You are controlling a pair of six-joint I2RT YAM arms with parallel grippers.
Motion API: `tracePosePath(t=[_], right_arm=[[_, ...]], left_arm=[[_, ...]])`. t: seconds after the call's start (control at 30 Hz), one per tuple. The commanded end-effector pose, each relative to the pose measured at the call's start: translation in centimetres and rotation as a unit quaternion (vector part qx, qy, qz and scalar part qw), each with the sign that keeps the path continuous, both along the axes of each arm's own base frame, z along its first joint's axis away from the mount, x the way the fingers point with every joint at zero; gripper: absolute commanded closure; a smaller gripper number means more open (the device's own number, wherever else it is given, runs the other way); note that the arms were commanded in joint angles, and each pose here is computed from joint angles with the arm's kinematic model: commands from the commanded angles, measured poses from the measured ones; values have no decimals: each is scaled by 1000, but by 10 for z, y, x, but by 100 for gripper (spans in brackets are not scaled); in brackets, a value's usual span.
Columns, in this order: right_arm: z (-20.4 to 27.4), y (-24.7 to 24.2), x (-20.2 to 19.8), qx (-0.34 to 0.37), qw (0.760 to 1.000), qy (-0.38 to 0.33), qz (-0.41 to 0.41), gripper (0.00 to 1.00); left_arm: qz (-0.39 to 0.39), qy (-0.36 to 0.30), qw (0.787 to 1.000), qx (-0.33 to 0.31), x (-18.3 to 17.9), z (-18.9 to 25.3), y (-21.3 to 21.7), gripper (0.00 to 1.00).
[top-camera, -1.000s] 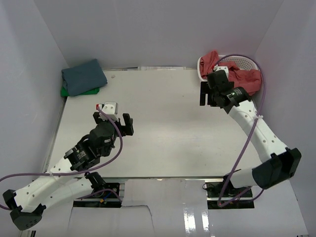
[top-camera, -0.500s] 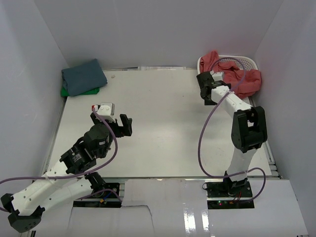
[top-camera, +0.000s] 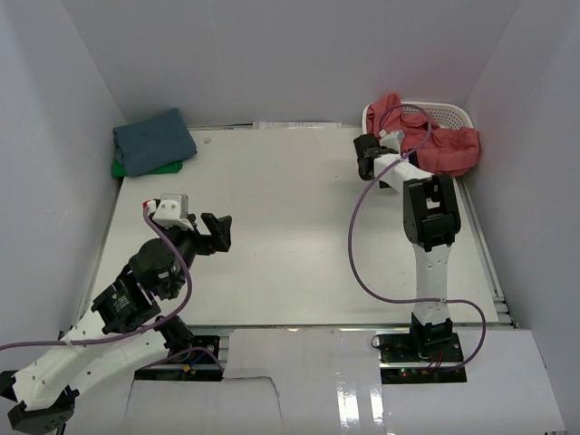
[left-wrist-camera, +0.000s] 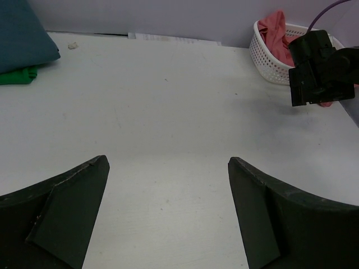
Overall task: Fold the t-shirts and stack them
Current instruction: Grab crumpled tshirt from bin with the right arm
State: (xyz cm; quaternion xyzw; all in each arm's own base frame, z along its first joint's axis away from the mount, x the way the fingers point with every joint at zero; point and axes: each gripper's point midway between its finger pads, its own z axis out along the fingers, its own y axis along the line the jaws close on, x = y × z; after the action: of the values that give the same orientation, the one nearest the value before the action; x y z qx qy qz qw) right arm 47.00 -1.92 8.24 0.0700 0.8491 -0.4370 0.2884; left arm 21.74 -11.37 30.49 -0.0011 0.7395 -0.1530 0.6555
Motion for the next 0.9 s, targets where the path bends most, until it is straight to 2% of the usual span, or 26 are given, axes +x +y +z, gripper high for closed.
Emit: tracePosePath(t=[0.0, 0.2, 0.23, 0.27, 0.3, 0.33, 0.37, 0.43, 0.47, 0.53, 0.73, 0.87], right_arm=[[20, -13, 20, -25, 997, -68, -17, 7], [16, -30, 41, -12, 994, -106, -13, 6], [22, -29, 52, -5, 990, -142, -7, 6], [18, -32, 50, -23, 992, -121, 10, 6], [19, -32, 53, -28, 991, -129, 17, 6], [28, -32, 62, -33, 985, -170, 16, 6], [23, -35, 60, -53, 987, -149, 30, 6], [22, -35, 63, -64, 985, -157, 42, 6], [32, -34, 70, -62, 978, -195, 48, 4], [34, -37, 71, -78, 977, -190, 62, 2], [33, -41, 85, -56, 977, -198, 59, 30], [32, -41, 88, -52, 977, -197, 55, 41]], left_arm=[[-1, -3, 1000, -4, -2, 3, 2, 2], [-4, -5, 1000, -3, -3, 3, 2, 2], [-4, -6, 1000, -3, -3, 3, 2, 2], [-3, -6, 1000, -2, -2, 3, 2, 2], [-4, -7, 1000, -2, -2, 3, 2, 2], [-5, -6, 1000, -1, -2, 3, 2, 2], [-5, -5, 1000, 0, -2, 2, 1, 2], [-7, -6, 1000, 2, -2, 2, 1, 2], [-6, -6, 1000, 1, -2, 2, 1, 2], [-4, -6, 1000, 1, -2, 2, 2, 2], [-1, -5, 1000, 5, -1, 0, 2, 2], [0, -3, 1000, 8, 0, -1, 2, 2]])
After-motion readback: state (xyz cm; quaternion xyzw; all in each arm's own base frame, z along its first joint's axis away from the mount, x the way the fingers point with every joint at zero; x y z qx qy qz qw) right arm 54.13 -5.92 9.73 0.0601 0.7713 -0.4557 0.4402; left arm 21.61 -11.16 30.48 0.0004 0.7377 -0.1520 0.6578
